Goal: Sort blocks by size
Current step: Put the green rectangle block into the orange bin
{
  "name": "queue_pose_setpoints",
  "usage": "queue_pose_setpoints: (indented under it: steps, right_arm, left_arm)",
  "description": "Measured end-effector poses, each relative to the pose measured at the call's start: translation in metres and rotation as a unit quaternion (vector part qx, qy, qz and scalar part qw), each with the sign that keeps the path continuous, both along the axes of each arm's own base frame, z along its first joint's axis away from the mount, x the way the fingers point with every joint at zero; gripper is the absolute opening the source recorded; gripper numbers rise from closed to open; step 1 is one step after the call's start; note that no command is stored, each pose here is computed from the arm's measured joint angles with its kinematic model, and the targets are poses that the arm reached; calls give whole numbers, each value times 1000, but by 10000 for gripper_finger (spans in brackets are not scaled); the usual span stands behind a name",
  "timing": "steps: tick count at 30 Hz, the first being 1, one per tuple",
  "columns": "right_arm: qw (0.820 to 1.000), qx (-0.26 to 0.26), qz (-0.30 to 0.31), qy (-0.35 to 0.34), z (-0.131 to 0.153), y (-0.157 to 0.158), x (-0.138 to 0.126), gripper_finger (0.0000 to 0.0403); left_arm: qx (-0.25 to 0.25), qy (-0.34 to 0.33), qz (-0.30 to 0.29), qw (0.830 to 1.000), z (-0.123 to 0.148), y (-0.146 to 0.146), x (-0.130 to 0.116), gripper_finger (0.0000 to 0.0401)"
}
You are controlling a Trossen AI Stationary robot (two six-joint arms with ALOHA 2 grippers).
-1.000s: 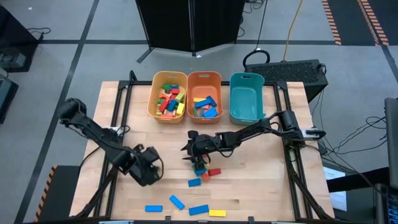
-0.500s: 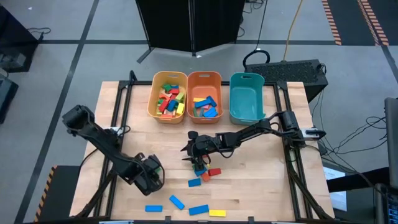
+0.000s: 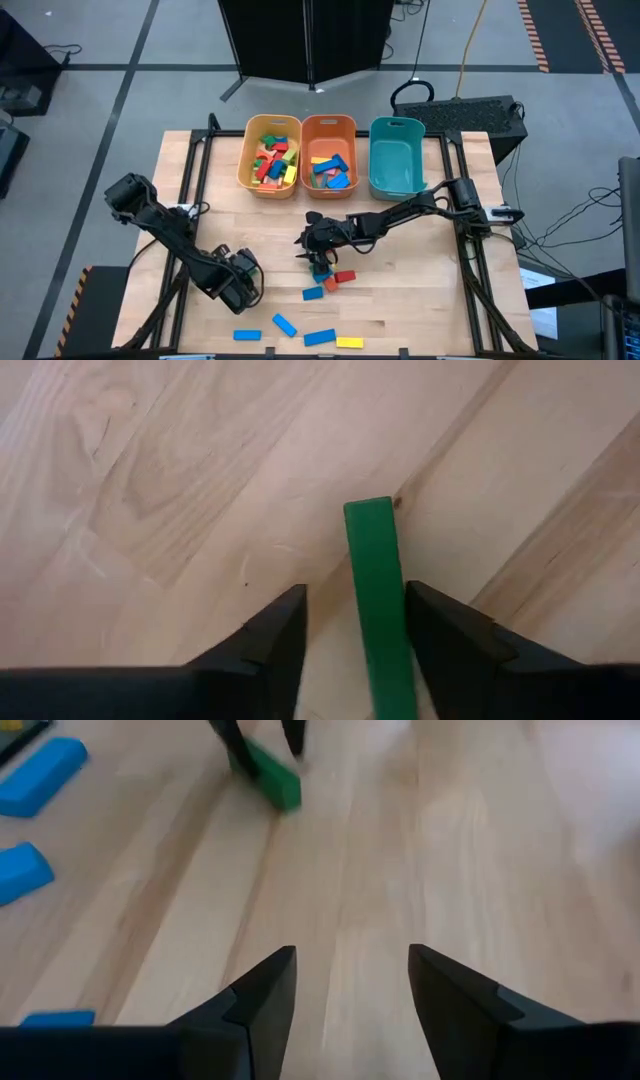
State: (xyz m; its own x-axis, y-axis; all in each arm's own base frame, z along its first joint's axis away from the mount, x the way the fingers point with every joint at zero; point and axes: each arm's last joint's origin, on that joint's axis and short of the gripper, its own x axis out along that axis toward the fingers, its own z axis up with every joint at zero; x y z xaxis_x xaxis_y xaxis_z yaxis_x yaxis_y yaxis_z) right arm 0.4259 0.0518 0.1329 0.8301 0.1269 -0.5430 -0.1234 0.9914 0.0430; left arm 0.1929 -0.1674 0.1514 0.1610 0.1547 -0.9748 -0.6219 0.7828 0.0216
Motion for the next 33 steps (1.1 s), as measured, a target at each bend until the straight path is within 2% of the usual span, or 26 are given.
queue_pose_setpoints:
  steps: [6,11,15,24,28,33]
  right_arm:
    - [998,26,-24,58,-8,0,-6,180]
    - [997,29,-38,65,-9,4,-7,180]
    - [997,12,-48,62,-9,13,-9,180]
    - [996,21,-50,64,-10,19,-10,180]
    - [996,24,-55,67,-10,21,-11,180]
    - [993,-15,-90,74,1,28,-18,180]
  left_arm:
    - [2,-3,-1,1000,0,0,0,82]
    - [12,-12,-16,1000,-3,2,-1,47]
    - [25,-21,-16,999,-6,4,-2,57]
    - [27,-20,-39,999,-12,7,-2,130]
    - [30,-16,-35,999,-18,13,-1,126]
    - [30,-13,-39,999,-17,17,2,77]
